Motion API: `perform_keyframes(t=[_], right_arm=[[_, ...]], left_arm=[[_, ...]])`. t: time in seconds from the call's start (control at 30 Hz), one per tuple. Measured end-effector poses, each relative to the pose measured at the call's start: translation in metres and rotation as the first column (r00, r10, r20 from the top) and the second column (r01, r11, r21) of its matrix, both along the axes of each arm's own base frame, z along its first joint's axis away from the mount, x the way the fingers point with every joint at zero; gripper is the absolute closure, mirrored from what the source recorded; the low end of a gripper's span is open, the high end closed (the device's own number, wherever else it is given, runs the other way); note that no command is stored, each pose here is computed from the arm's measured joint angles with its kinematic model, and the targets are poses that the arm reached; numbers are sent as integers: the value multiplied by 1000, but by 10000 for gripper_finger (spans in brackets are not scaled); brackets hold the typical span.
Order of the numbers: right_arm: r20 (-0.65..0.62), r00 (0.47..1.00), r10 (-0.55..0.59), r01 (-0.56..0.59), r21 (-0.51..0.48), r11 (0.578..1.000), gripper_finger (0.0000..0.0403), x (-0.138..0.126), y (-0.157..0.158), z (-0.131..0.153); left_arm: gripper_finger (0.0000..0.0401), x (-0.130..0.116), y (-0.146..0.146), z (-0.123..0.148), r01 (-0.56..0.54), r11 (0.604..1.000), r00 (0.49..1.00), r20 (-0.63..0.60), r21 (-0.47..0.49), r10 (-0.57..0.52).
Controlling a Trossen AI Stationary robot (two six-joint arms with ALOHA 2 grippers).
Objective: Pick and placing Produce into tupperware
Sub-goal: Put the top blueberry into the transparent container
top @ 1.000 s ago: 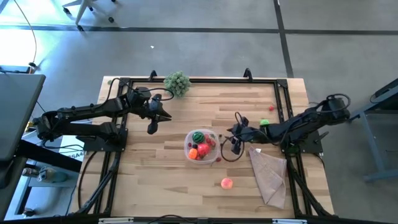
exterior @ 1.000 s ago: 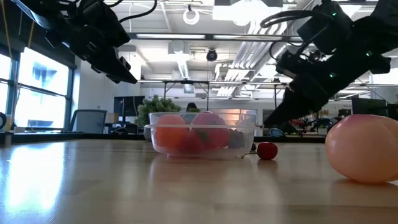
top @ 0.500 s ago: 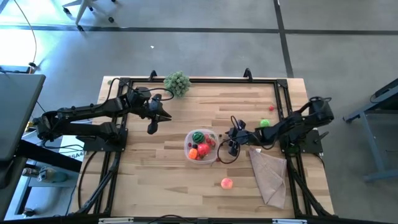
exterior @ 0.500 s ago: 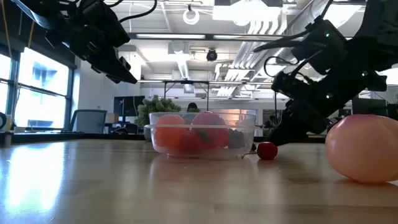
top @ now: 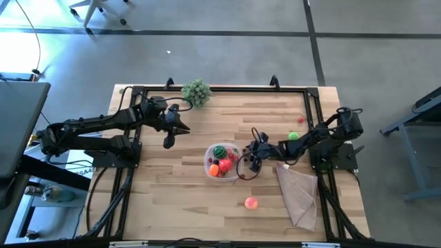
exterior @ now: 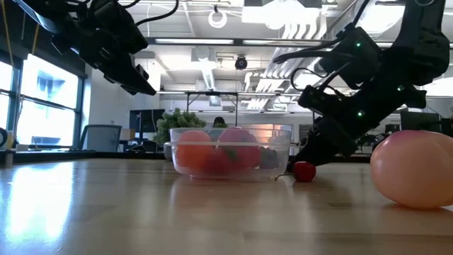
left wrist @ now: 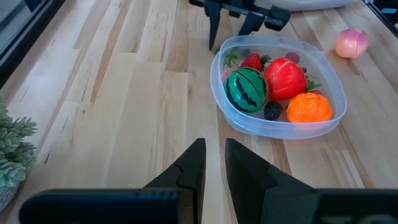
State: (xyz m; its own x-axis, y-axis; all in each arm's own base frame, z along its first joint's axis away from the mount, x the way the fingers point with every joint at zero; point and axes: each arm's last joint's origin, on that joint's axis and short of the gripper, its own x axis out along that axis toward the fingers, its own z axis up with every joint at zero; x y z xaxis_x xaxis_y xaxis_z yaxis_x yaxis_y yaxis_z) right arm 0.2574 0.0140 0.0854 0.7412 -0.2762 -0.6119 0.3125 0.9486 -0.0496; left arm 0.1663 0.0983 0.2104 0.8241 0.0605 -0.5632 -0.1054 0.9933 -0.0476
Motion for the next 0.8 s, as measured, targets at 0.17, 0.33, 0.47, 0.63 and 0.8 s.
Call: perform_keyframes(t=[0.17,0.33,0.47,0.63,0.8], right_arm=[[-1,1000,13,-13,27,1000,258,1,-3,0],[0,1000,28,-28,49,998,297,1,-4,0],[2,1000,21,-21,63,998,313,1,-6,0],[3,1000,19,-19,76,997,316,1,-8,0],[1,1000,17,-17,75,997,316,1,-8,0]], left_arm=[[350,0,0,0,0,1000,1000,0,0,0],[350,0,0,0,0,1000,1000,0,0,0],[350,0,0,0,0,1000,1000,0,0,0],[350,0,0,0,0,1000,1000,0,0,0],[350,0,0,0,0,1000,1000,0,0,0]])
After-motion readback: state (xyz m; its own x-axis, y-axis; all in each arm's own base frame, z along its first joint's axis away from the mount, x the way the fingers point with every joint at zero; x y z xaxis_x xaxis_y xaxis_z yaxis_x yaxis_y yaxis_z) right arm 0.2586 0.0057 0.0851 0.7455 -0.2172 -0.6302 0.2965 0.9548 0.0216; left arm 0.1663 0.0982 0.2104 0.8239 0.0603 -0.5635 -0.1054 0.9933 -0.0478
